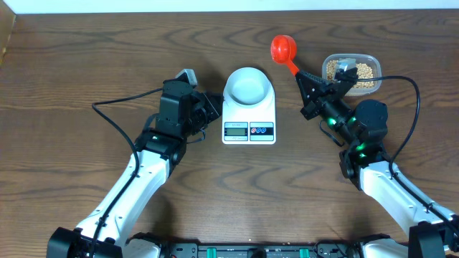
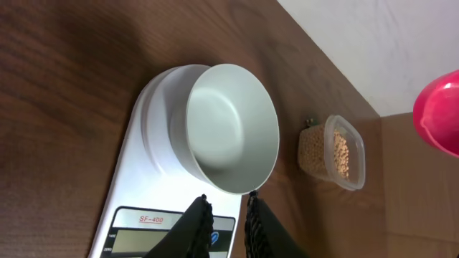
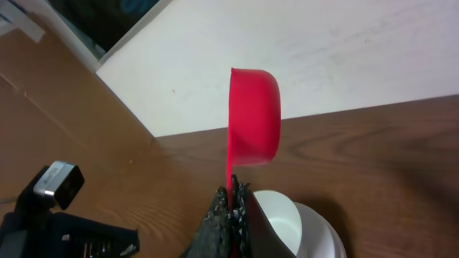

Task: Scoop item into bowl and weigh 50g on scale

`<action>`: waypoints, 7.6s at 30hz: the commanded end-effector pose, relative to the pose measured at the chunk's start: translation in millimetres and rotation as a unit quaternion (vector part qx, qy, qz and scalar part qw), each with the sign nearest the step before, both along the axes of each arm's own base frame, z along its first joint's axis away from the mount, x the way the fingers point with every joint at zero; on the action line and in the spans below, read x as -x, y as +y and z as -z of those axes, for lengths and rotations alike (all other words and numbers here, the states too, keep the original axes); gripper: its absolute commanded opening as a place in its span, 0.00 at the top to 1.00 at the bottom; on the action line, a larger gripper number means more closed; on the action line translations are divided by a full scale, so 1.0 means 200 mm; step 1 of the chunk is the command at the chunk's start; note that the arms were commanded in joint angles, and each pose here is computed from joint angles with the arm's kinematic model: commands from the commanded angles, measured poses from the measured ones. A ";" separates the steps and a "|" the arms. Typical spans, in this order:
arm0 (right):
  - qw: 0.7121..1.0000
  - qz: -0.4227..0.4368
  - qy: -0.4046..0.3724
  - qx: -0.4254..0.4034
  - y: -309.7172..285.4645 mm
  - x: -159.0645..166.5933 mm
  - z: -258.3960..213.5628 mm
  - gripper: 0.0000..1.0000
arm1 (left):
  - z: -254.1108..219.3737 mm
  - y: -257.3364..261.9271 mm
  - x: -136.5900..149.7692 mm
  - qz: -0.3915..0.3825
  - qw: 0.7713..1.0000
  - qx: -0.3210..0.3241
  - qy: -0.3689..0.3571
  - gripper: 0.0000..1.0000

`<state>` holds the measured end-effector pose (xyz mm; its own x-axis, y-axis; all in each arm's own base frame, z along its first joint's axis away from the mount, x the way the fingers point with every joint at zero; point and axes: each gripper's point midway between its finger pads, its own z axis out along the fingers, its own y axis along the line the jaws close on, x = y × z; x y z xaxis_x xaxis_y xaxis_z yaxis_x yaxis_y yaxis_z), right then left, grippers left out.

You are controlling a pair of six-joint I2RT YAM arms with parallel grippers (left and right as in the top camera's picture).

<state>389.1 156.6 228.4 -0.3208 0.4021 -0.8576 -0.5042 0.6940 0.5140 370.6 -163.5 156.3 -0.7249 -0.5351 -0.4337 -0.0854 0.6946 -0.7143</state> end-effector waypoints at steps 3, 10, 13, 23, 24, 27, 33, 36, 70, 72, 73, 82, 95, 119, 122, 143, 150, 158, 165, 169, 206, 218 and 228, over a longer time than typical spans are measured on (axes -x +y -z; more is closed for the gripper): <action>1.000 -0.012 0.012 0.006 0.00 0.00 0.01 0.99 | 0.00 0.01 -0.01 0.004 1.000 -0.017 -0.009 0.81; 0.999 -0.021 0.048 0.011 0.00 0.01 0.09 0.99 | 0.01 0.01 -0.01 0.017 0.999 -0.033 -0.019 0.81; 0.999 -0.007 0.047 0.010 -0.06 -0.01 0.09 0.99 | 0.01 0.01 0.00 0.030 0.998 -0.049 -0.028 0.81; 0.996 0.031 0.073 -0.030 -0.20 -0.06 0.09 0.99 | 0.03 0.02 0.01 0.078 0.989 -0.109 -0.060 0.77; 0.996 0.032 0.072 -0.030 -0.20 -0.06 0.09 0.99 | 0.03 0.02 0.01 0.080 0.989 -0.111 -0.061 0.77; 0.996 0.047 0.071 -0.030 -0.22 -0.07 0.09 0.99 | 0.03 0.02 0.01 0.080 0.989 -0.111 -0.061 0.79; 0.996 0.051 0.070 -0.030 -0.23 -0.07 0.08 0.99 | 0.03 0.00 0.02 0.084 0.988 -0.110 -0.062 0.93; 0.996 0.051 0.068 -0.030 -0.23 -0.08 0.08 0.99 | 0.01 -0.02 0.03 0.090 0.988 -0.110 -0.066 0.93; 0.996 0.066 0.053 -0.004 -0.25 -0.09 0.09 0.99 | 0.24 -0.48 0.36 0.333 0.898 -0.284 -0.044 0.93; 0.997 0.065 0.048 0.003 -0.25 -0.09 0.09 0.99 | 0.29 -0.49 0.36 0.344 0.891 -0.294 -0.037 0.93; 0.997 0.065 0.050 0.003 -0.25 -0.09 0.09 0.99 | 0.32 -0.48 0.36 0.350 0.887 -0.299 -0.033 0.93; 0.997 0.065 0.050 0.003 -0.25 -0.09 0.09 0.99 | 0.52 -0.43 0.31 0.350 0.868 -0.353 -0.007 0.93; 0.996 0.063 0.061 0.013 -0.25 -0.08 0.13 0.99 | 0.56 -0.48 0.21 0.381 0.836 -0.389 -0.070 0.93; 0.996 0.063 0.061 0.013 -0.25 -0.08 0.13 0.99 | 0.64 -0.46 0.14 0.369 0.841 -0.389 -0.067 0.93; 0.996 0.063 0.060 0.013 -0.25 -0.08 0.13 0.99 | 0.65 -0.48 0.16 0.391 0.832 -0.387 -0.075 0.93; 0.996 0.063 0.059 0.013 -0.25 -0.08 0.12 0.99 | 0.67 -0.49 0.16 0.403 0.824 -0.388 -0.083 0.93; 0.996 0.063 0.059 0.013 -0.25 -0.08 0.12 0.99 | 0.68 -0.49 0.16 0.409 0.821 -0.390 -0.085 0.93; 0.996 0.063 0.059 0.013 -0.25 -0.08 0.12 0.99 | 0.68 -0.47 0.14 0.398 0.828 -0.387 -0.077 0.92; 0.996 0.063 0.059 0.013 -0.25 -0.08 0.12 0.99 | 0.70 -0.45 0.13 0.402 0.840 -0.358 -0.068 0.93; 0.996 0.063 0.059 0.013 -0.25 -0.08 0.12 0.99 | 0.70 -0.45 0.14 0.406 0.838 -0.359 -0.067 0.93; 0.996 0.064 0.058 0.016 -0.25 -0.08 0.12 0.99 | 0.66 -0.50 0.15 0.430 0.813 -0.383 -0.085 0.92; 0.996 0.064 0.058 0.016 -0.25 -0.08 0.12 0.99 | 0.67 -0.49 0.13 0.425 0.815 -0.383 -0.085 0.92; 0.996 0.064 0.058 0.016 -0.25 -0.08 0.12 0.99 | 0.70 -0.48 0.14 0.429 0.814 -0.385 -0.076 0.93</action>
<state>402.2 107.8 194.7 -0.3957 0.4309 -0.8110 -0.3346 0.7547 0.5643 336.9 -260.2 20.2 -0.5979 0.6027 -0.5285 0.7143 0.6998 -0.0099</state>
